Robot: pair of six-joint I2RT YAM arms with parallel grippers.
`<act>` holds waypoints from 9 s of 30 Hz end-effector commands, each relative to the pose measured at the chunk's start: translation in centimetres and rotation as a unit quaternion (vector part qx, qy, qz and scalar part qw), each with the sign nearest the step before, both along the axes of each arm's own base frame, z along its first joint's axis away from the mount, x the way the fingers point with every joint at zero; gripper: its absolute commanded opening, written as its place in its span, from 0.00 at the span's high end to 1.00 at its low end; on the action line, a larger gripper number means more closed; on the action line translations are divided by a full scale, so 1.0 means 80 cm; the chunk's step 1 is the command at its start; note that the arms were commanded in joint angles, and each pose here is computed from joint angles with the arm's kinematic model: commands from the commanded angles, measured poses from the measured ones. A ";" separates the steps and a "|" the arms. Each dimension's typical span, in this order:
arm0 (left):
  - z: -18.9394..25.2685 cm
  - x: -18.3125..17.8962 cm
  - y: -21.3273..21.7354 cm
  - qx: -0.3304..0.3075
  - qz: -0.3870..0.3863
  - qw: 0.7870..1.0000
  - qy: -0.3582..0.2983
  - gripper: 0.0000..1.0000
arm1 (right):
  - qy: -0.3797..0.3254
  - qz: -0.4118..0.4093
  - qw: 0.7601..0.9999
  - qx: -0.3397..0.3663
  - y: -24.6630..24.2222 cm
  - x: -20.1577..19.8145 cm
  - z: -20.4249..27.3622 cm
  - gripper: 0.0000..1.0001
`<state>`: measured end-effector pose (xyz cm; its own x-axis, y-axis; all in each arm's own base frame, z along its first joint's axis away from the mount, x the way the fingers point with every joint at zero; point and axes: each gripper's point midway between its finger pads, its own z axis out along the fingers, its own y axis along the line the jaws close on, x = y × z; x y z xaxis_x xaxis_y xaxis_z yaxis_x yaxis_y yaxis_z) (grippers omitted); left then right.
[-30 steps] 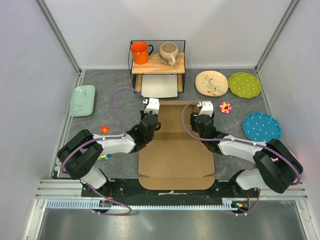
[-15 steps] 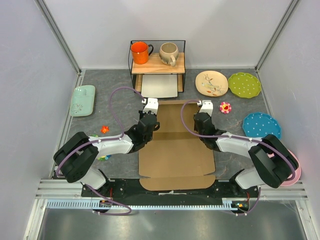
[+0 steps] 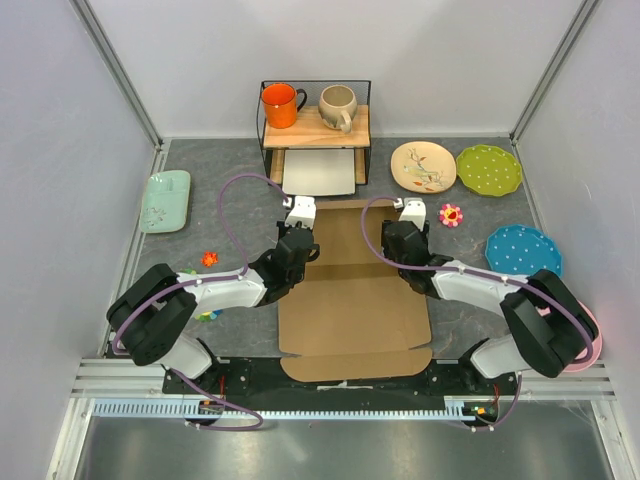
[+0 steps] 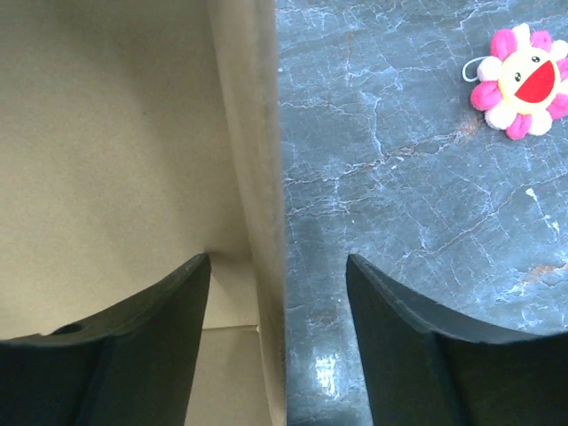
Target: Fold the paper box
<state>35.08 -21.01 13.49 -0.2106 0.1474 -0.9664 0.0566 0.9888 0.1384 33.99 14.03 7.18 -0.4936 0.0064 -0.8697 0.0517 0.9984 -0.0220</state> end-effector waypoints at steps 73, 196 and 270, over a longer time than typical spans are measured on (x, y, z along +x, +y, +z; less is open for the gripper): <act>-0.017 -0.009 0.048 -0.041 0.098 0.991 -0.076 0.71 | -0.095 0.113 0.973 0.176 0.047 -0.038 0.136 0.17; 0.004 -0.069 -0.011 -0.416 -0.173 0.871 0.194 0.63 | 0.026 0.095 0.956 0.277 -0.006 -0.085 0.012 0.29; 0.037 -0.093 -0.044 -0.466 -0.256 0.825 0.194 0.38 | 0.084 0.049 0.901 0.422 -0.005 -0.145 -0.027 0.32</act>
